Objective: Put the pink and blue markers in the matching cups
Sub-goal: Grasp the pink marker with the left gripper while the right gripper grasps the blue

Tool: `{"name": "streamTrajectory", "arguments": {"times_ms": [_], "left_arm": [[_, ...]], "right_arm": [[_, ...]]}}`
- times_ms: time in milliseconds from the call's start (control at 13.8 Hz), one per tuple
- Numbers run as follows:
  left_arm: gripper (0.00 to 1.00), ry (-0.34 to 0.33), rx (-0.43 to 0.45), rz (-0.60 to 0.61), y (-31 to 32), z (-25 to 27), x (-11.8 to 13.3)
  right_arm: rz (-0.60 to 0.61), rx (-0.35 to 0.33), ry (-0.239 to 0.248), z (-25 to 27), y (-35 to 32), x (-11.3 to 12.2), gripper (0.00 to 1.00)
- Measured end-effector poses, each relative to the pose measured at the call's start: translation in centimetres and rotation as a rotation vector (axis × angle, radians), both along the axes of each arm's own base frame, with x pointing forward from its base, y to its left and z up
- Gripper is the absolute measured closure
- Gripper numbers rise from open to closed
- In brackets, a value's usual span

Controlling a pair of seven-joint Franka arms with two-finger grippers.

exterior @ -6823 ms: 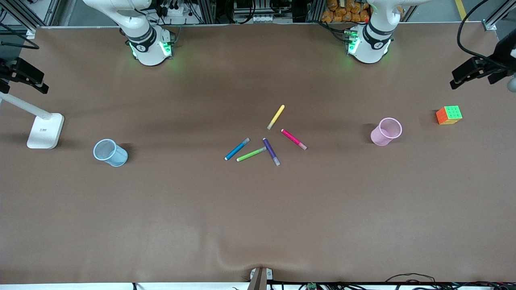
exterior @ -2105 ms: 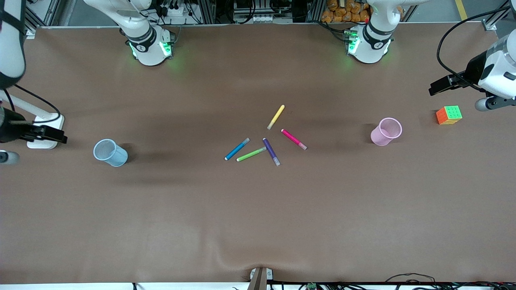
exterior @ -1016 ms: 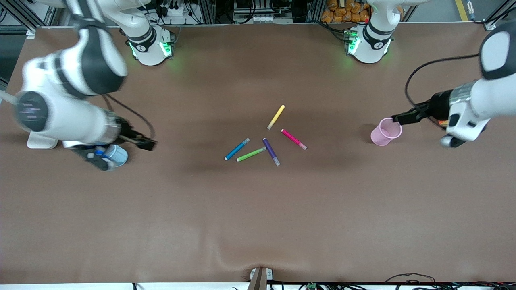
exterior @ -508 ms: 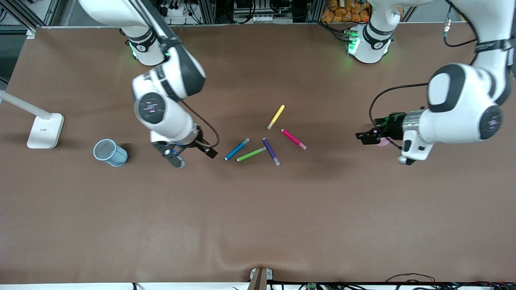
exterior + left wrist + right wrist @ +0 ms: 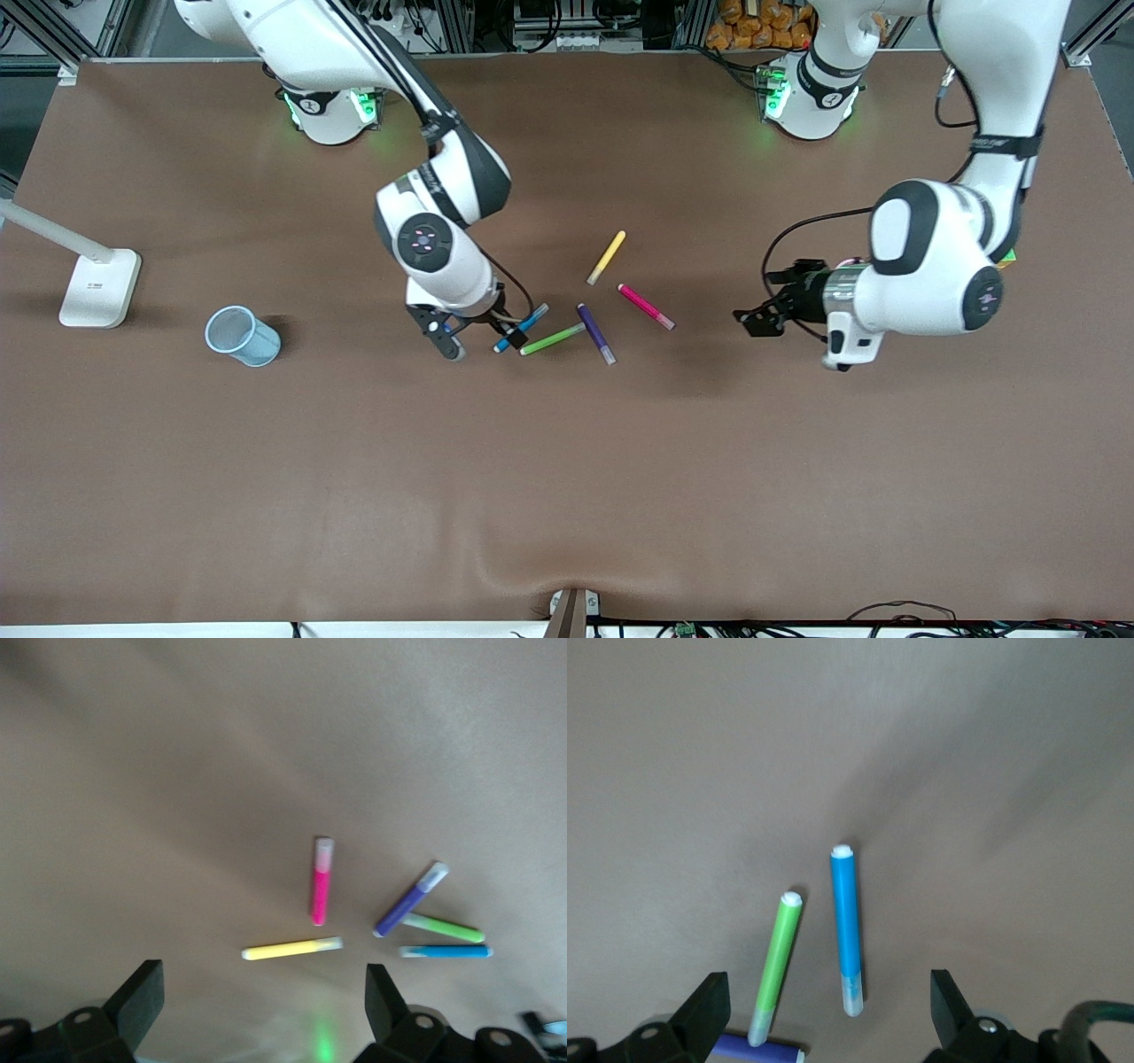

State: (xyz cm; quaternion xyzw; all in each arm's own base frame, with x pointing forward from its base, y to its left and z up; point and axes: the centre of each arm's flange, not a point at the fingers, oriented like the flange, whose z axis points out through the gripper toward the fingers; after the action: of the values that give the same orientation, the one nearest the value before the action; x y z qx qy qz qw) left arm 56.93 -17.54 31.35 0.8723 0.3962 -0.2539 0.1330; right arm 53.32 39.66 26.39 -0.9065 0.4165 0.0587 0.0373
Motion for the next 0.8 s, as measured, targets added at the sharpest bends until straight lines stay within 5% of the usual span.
{"name": "streamTrajectory", "arguments": {"times_ms": [363, 798], "left_arm": [[0.00, 0.034, 0.015, 0.019, -2.5, -4.2, -0.3], [0.00, 0.089, 0.005, 0.027, -5.5, -9.6, -1.4]], "right_arm": [[0.022, -0.028, 0.036, -4.5, 2.2, -2.1, 0.31], [-0.003, -0.023, 0.028, -6.7, 3.1, -2.8, 0.39]]}}
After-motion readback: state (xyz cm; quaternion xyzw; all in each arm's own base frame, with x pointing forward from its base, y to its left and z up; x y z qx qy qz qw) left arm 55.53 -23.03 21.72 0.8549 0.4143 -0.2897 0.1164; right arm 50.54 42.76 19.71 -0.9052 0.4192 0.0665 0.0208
